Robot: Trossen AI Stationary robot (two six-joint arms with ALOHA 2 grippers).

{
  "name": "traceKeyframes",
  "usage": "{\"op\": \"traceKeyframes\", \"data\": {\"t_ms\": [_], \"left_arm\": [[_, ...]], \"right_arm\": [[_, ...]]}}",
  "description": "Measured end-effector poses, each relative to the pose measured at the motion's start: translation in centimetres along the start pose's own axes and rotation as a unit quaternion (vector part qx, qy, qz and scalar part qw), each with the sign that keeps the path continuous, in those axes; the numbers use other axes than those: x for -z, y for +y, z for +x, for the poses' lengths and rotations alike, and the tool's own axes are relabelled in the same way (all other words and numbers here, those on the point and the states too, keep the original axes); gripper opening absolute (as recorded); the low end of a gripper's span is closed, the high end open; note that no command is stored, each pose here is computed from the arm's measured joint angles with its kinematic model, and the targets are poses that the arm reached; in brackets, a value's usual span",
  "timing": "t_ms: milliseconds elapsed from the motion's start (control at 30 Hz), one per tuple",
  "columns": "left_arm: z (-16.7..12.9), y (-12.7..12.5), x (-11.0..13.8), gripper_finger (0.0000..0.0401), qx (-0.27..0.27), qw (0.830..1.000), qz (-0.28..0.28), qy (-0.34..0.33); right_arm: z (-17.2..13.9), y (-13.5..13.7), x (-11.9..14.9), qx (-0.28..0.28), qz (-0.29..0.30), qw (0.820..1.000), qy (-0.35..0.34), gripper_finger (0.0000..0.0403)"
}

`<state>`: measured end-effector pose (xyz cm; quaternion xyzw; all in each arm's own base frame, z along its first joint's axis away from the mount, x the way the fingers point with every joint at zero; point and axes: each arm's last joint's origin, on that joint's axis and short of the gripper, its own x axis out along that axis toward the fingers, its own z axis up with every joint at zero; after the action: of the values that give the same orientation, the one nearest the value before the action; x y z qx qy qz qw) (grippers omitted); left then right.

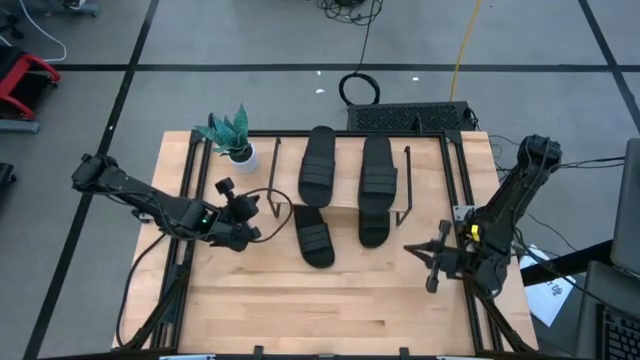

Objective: Pick and place slides into the shelf
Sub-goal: Adjust the shelf

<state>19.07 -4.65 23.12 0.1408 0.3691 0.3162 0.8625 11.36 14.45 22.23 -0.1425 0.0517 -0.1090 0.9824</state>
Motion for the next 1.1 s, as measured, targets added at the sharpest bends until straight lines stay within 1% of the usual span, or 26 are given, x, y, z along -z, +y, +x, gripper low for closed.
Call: {"op": "traceKeyframes", "data": {"t_ms": [33,100,167,200,300,367,433,600,700,867,933,1100], "left_arm": [[0.0,0.0,-0.1,0.0,0.006,1.0,0.001,-0.002],[0.0,-0.2,-0.5,0.0,0.017,1.0,-0.002,-0.012],[0.0,-0.4,-0.9,0.0,0.024,0.999,-0.003,-0.028],[0.0,-0.5,-1.2,0.0,0.027,0.999,-0.005,-0.037],[0.1,-0.4,-1.5,0.0,0.027,0.999,-0.009,-0.043],[0.4,-0.2,-1.5,0.0,0.023,0.999,-0.016,-0.04],[0.6,0.0,-1.5,0.0,0.019,0.999,-0.022,-0.036],[1.0,0.4,-1.6,0.0,0.008,0.999,-0.037,-0.029],[1.7,0.5,-1.1,0.0,-0.003,0.999,-0.043,-0.024],[3.3,0.6,0.4,0.0,-0.021,0.998,-0.06,-0.011],[4.0,0.5,0.9,0.0,-0.016,0.998,-0.064,-0.013],[5.2,0.1,1.4,0.0,0.018,0.998,-0.054,-0.037]], "right_arm": [[-0.1,-0.1,0.2,-0.01,0.006,1.0,-0.001,0.0],[-0.1,-0.5,0.6,-0.013,0.022,1.0,0.0,0.0],[-0.1,-1.0,1.0,-0.01,0.05,0.999,0.002,0.0],[-0.1,-1.2,1.2,-0.018,0.064,0.998,0.005,0.0],[0.3,-1.9,1.7,-0.043,0.101,0.994,0.024,0.0],[0.7,-2.3,2.2,-0.043,0.122,0.991,0.043,0.0],[1.2,-2.6,2.8,-0.037,0.136,0.988,0.067,0.0],[2.4,-3.7,3.8,0.019,0.16,0.982,0.101,0.0],[3.0,-4.2,4.1,0.032,0.16,0.98,0.111,0.0],[3.5,-4.6,4.3,0.04,0.153,0.98,0.122,0.0],[3.6,-4.7,4.4,0.045,0.144,0.98,0.128,0.0],[3.8,-5.0,5.1,0.045,0.119,0.979,0.158,0.0]]}}
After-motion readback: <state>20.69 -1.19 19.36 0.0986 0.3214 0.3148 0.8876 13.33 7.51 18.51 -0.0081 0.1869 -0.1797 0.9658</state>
